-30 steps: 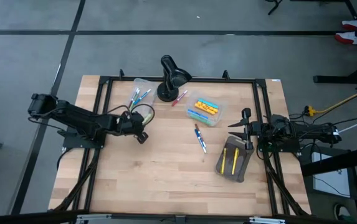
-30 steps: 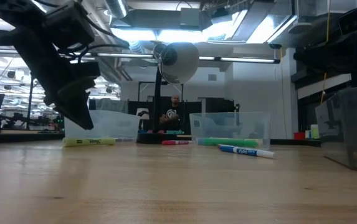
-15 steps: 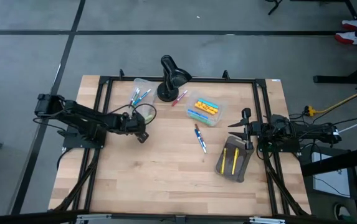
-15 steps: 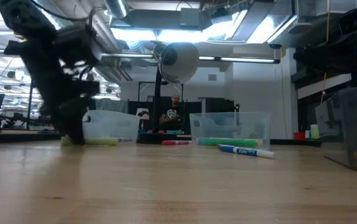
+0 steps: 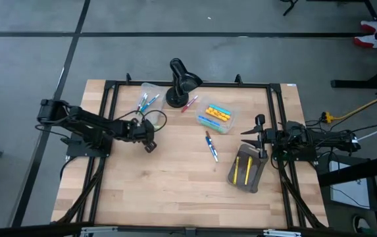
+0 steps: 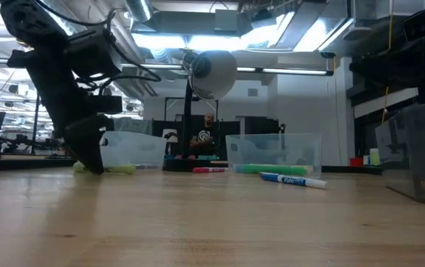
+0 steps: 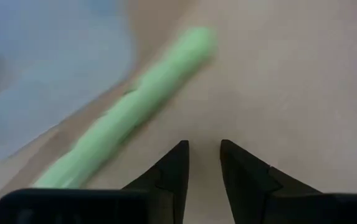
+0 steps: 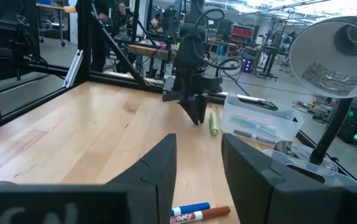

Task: Pick & Place Markers
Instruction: Put the light green highlighter pen into the right transparent bin

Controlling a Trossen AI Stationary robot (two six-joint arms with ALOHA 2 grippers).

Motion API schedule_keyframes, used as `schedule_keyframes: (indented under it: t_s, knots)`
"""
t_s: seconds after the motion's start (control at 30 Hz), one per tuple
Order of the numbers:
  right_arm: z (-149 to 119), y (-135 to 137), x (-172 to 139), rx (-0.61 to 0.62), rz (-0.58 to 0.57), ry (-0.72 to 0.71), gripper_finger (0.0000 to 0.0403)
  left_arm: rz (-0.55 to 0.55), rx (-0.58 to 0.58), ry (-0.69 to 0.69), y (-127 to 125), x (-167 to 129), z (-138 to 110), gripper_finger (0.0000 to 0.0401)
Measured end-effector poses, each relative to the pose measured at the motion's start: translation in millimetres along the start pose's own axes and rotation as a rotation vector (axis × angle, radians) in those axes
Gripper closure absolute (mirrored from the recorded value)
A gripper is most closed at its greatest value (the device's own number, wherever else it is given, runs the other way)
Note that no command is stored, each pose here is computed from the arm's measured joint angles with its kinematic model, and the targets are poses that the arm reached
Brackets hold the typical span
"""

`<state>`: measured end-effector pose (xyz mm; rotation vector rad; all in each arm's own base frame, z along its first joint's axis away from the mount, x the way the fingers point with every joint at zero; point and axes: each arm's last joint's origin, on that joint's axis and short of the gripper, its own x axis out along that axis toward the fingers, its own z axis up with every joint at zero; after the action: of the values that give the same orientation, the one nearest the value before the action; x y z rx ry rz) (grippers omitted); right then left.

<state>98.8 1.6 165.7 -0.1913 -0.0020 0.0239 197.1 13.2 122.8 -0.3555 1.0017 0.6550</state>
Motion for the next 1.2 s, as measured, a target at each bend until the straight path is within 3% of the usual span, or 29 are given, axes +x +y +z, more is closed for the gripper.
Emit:
schedule_keyframes:
  t_s: [0.1, 0.23, 0.43, 0.57, 0.77, 0.97, 1.2]
  knots:
    - [-0.1, 0.0, 0.0, 0.000, 0.000, 0.000, 0.0276, -0.049, 0.140, -0.033, -3.3, -6.2, 2.3, 0.0316]
    - [0.0, 0.0, 0.0, 0.000, 0.000, 0.000, 0.0276, -0.032, 0.319, -0.066, -4.0, -10.0, 2.9, 0.0317]
    - [-0.1, 0.0, 0.0, 0.000, 0.000, 0.000, 0.0276, 0.065, 0.406, -0.096, 0.9, -9.2, 5.5, 0.0317]
    - [-0.1, 0.0, 0.0, 0.000, 0.000, 0.000, 0.0276, 0.055, 0.424, -0.086, 2.3, -8.6, 6.5, 0.0317]
    - [0.0, 0.0, 0.0, 0.000, 0.000, 0.000, 0.0276, -0.090, 0.416, 0.002, 2.8, -7.0, 4.3, 0.0317]
    - [0.0, 0.0, 0.0, 0.000, 0.000, 0.000, 0.0276, -0.077, 0.425, 0.047, 4.2, -3.7, 0.3, 0.0317]
    - [-0.1, 0.0, 0.0, 0.000, 0.000, 0.000, 0.0276, -0.099, 0.352, 0.093, 2.5, 2.0, -2.5, 0.0317]
